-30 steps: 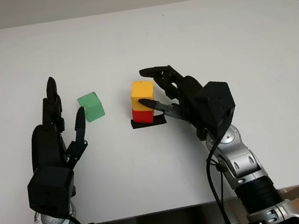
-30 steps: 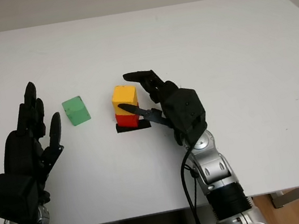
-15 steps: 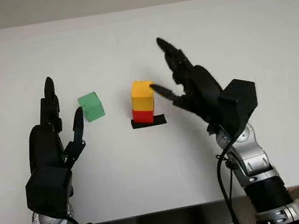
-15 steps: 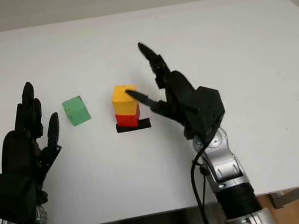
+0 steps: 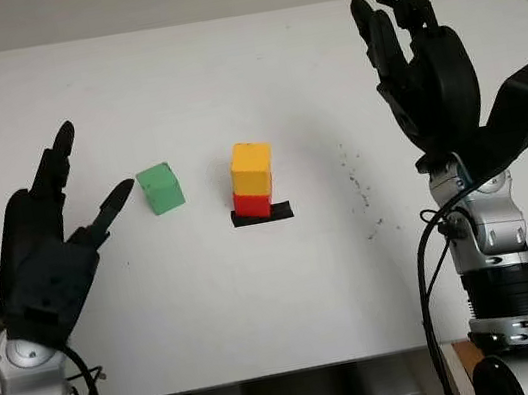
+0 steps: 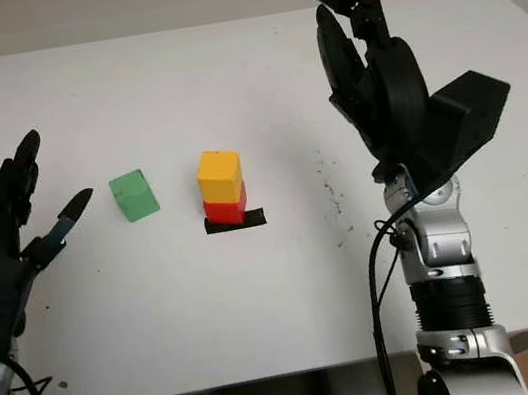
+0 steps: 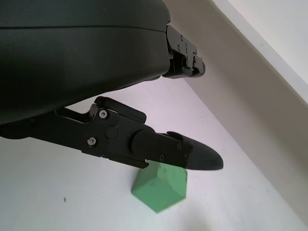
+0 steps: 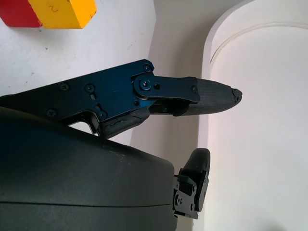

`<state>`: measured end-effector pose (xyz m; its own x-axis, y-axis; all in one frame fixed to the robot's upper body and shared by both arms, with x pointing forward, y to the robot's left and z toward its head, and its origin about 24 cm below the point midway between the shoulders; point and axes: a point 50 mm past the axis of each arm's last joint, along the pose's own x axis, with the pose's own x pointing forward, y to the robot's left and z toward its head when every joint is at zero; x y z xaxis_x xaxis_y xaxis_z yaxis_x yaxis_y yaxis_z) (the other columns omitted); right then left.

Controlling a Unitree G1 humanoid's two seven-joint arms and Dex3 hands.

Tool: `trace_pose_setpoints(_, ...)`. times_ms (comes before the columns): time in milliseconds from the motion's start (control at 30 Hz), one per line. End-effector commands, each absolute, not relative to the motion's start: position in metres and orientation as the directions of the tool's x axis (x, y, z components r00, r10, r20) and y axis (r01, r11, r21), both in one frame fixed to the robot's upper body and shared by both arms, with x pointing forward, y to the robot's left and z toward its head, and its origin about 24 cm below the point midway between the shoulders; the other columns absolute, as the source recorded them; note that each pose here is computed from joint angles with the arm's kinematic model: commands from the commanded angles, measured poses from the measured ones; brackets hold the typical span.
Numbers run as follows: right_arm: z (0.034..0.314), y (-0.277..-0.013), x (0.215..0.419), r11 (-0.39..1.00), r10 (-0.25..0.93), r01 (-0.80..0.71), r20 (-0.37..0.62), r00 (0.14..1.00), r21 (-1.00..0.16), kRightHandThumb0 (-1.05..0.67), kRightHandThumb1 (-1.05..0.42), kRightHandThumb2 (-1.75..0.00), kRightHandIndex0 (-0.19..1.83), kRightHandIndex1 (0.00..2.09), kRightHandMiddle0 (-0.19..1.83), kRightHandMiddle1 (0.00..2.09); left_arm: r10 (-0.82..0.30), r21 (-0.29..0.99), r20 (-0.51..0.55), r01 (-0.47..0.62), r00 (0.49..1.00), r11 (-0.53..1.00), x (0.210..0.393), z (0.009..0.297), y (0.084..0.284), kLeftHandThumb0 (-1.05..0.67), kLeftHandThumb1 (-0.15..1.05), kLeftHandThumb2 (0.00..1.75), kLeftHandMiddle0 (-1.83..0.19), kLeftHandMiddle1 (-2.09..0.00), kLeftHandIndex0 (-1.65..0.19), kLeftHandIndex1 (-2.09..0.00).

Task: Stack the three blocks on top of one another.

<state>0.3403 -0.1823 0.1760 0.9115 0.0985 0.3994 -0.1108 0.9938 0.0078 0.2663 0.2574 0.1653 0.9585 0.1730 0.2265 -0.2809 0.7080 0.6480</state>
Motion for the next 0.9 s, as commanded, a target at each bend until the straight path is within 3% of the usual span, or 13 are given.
trace_pose_setpoints(0, 0.183, -0.185, 0.343, 0.994, 0.089, -0.108, 0.404, 0.91, 0.025, -0.69, -1.05, -0.49, 0.1, 0.14, -0.19, 0.91, 0.149, 0.702, 0.212, -0.257, 0.966, 0.665, 0.276, 0.172, 0.26, -0.77, 0.99, 0.05, -0.15, -0.04, -0.23, -0.08)
trace_pose_setpoints(67, 0.182, -0.184, 0.344, 0.991, 0.086, -0.117, 0.392, 0.916, 0.057, -0.68, -1.05, -0.49, 0.11, 0.15, -0.19, 1.0, 0.128, 0.763, 0.173, -0.215, 0.977, 0.61, 0.285, 0.174, 0.262, -0.8, 0.98, 0.05, -0.09, -0.03, -0.2, -0.06)
trace_pose_setpoints(300, 0.18, -0.176, 0.344, 0.987, 0.097, -0.137, 0.373, 0.923, 0.082, -0.66, -1.05, -0.53, 0.05, 0.12, -0.19, 1.01, 0.076, 0.877, 0.042, -0.073, 0.996, 0.475, 0.311, 0.173, 0.257, -0.87, 0.96, 0.05, 0.08, -0.02, -0.12, -0.04)
trace_pose_setpoints(367, 0.18, -0.174, 0.344, 0.985, 0.086, -0.134, 0.369, 0.925, 0.105, -0.65, -1.05, -0.51, 0.05, 0.13, -0.19, 1.36, 0.063, 0.882, 0.01, -0.039, 0.998, 0.469, 0.316, 0.17, 0.256, -0.89, 0.96, 0.05, 0.11, -0.02, -0.11, -0.04)
trace_pose_setpoints(433, 0.18, -0.174, 0.344, 0.984, 0.084, -0.134, 0.363, 0.928, 0.117, -0.64, -1.05, -0.5, 0.04, 0.13, -0.19, 1.49, 0.049, 0.882, -0.012, -0.012, 0.999, 0.47, 0.32, 0.167, 0.254, -0.91, 0.95, 0.05, 0.13, -0.02, -0.11, -0.04)
trace_pose_setpoints(633, 0.179, -0.173, 0.342, 0.984, 0.086, -0.135, 0.353, 0.932, 0.117, -0.6, -1.05, -0.49, 0.03, 0.13, -0.19, 1.52, 0.003, 0.875, -0.104, 0.09, 0.995, 0.475, 0.327, 0.157, 0.245, -0.93, 0.93, 0.05, 0.17, -0.03, -0.05, -0.03)
trace_pose_setpoints(700, 0.179, -0.173, 0.342, 0.984, 0.087, -0.135, 0.346, 0.934, 0.117, -0.57, -1.05, -0.5, 0.03, 0.12, -0.19, 1.64, -0.005, 0.873, -0.128, 0.115, 0.992, 0.474, 0.33, 0.155, 0.243, -0.94, 0.93, 0.05, 0.17, -0.04, -0.04, -0.04)
trace_pose_setpoints(833, 0.179, -0.172, 0.342, 0.983, 0.08, -0.13, 0.338, 0.938, 0.128, -0.55, -1.05, -0.51, 0.03, 0.12, -0.19, 1.56, 0.001, 0.893, -0.126, 0.112, 0.992, 0.436, 0.334, 0.151, 0.238, -0.94, 0.93, 0.05, 0.17, -0.05, -0.04, -0.05)
trace_pose_setpoints(867, 0.179, -0.172, 0.342, 0.983, 0.079, -0.13, 0.338, 0.938, 0.133, -0.54, -1.05, -0.5, 0.03, 0.12, -0.19, 1.7, 0.004, 0.898, -0.114, 0.102, 0.993, 0.428, 0.334, 0.15, 0.237, -0.93, 0.93, 0.05, 0.16, -0.06, -0.06, -0.05)
